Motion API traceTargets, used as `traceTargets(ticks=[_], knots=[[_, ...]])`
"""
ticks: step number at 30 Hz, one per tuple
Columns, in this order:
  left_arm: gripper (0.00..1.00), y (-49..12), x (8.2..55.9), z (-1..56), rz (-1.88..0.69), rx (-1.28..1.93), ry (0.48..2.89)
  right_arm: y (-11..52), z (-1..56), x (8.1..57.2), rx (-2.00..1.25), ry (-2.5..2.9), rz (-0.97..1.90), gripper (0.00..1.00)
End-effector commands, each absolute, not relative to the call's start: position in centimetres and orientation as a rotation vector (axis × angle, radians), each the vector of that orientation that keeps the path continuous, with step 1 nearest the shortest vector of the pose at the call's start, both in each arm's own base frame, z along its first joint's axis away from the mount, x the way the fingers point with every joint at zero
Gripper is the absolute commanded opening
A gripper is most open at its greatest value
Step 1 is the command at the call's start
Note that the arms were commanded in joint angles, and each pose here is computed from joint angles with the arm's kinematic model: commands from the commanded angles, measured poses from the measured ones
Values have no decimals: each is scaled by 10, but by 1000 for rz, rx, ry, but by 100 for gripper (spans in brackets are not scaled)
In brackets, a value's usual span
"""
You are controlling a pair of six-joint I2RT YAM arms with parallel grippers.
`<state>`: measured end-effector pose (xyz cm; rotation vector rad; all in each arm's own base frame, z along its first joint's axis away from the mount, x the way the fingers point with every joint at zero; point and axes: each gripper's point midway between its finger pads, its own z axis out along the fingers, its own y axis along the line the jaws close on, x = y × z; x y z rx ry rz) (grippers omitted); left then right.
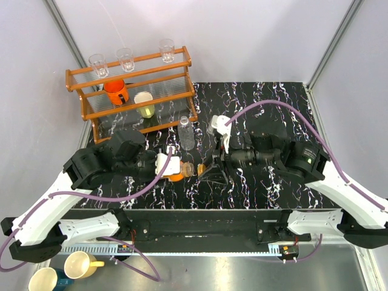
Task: Screw on the bottle caps
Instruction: Screw the bottle cap onto the plastic bottle.
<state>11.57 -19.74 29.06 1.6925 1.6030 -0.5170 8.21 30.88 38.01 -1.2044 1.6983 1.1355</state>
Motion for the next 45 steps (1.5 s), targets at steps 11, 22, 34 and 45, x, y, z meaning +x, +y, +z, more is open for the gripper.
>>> traceTargets(ticks=[11,22,34,45], knots=[[30,-218,121,311,-568,1665,1523,317,391,99,-1227,1646,1195,33],[29,-227,121,321,-612,1650,1500,319,373,107,-1210,1672,1163,35],[30,-225,115,320,-635,1650,1499,326,373,114,-1209,1669,1160,34],[31,-224,112,313,-645,1668,1517,318,364,129,-1179,1709,1108,32]])
